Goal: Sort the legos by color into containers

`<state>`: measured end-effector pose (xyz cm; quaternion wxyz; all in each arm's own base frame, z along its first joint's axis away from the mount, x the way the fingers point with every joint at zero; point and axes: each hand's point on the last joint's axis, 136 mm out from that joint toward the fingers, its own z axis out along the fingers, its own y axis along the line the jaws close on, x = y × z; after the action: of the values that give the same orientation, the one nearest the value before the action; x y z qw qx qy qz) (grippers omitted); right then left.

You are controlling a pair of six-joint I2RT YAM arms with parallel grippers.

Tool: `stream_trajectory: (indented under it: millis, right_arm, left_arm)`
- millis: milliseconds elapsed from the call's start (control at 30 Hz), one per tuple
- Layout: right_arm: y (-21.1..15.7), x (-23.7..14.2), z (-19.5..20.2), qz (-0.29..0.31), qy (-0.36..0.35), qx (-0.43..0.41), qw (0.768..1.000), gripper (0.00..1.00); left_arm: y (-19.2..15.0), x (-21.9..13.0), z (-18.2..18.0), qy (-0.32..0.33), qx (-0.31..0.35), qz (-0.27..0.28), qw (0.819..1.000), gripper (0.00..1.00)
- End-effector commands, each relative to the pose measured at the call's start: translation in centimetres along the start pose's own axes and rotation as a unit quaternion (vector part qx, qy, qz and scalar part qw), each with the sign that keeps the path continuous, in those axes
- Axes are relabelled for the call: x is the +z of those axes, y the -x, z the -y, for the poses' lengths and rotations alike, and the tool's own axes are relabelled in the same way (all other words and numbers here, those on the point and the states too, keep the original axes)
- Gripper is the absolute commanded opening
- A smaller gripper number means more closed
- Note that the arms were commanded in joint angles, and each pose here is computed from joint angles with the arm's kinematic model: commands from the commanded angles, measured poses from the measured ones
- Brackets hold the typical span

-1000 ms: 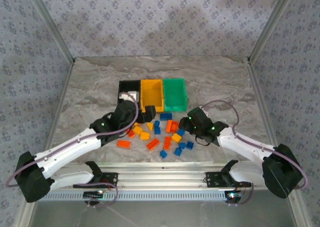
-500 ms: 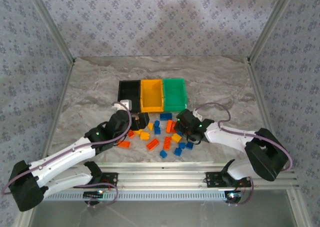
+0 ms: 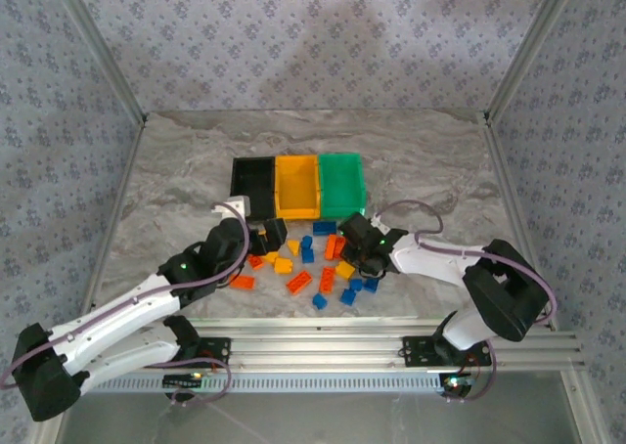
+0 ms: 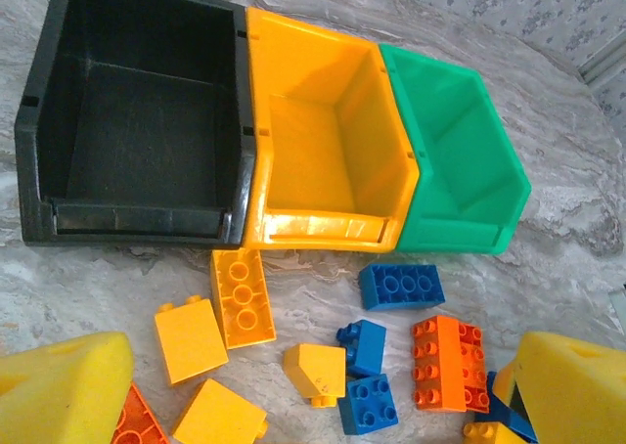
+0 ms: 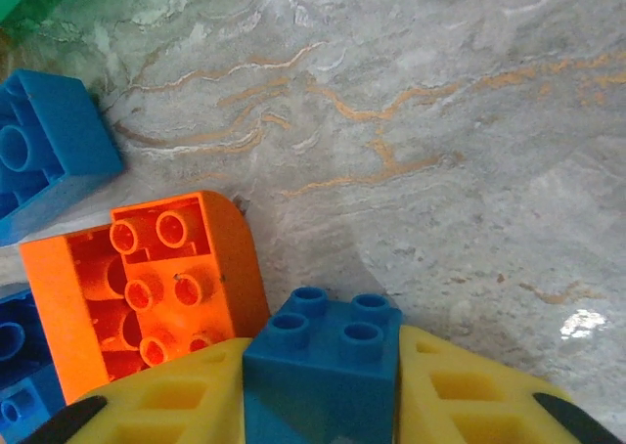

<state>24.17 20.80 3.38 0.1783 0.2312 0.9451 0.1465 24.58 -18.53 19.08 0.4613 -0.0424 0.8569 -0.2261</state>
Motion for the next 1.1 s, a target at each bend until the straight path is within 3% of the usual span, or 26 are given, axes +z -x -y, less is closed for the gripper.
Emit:
stream_trajectory:
  millis: [0,167,367,567,733,900,1067]
  right_arm:
    - [-0.2,-0.7,2.4,-0.005,-0.039,0.001,0.999,0.29]
    - [2.6,-3.5,1.2,0.03,-0.001,-0.031,0.999,0.27]
    - [7.9,-6.6,-5.4,0.06,0.053,-0.159,0.984,0.3]
    - [13.9,-4.2,-10.3,0.111,0.028,-0.221,0.969,0.32]
    - [17.0,-0.6,-11.1,0.112,-0.015,-0.218,0.969,0.35]
    - [18.9,1.2,-11.5,0.108,-0.016,-0.19,0.976,0.49]
    - [19.7,-0.3,-13.2,0.124,0.014,-0.183,0.975,0.62]
  left_arm:
    - [0.3,-0.4,-0.6,0.011,-0.004,0.01,1.0,1.0]
    - [0.5,-0.6,-0.6,0.009,-0.002,0.014,1.0,1.0]
    - [0.5,-0.6,-0.9,0.005,-0.008,0.021,1.0,1.0]
    - [0.2,-1.2,-2.5,0.046,-0.021,-0.003,0.999,1.0]
    - [-0.3,-1.8,-3.8,0.068,-0.031,-0.019,0.997,1.0]
    - [-0.7,-2.4,-5.2,0.096,-0.042,-0.034,0.994,1.0]
    - [-0.9,-2.8,-6.1,0.118,-0.049,-0.047,0.991,0.99]
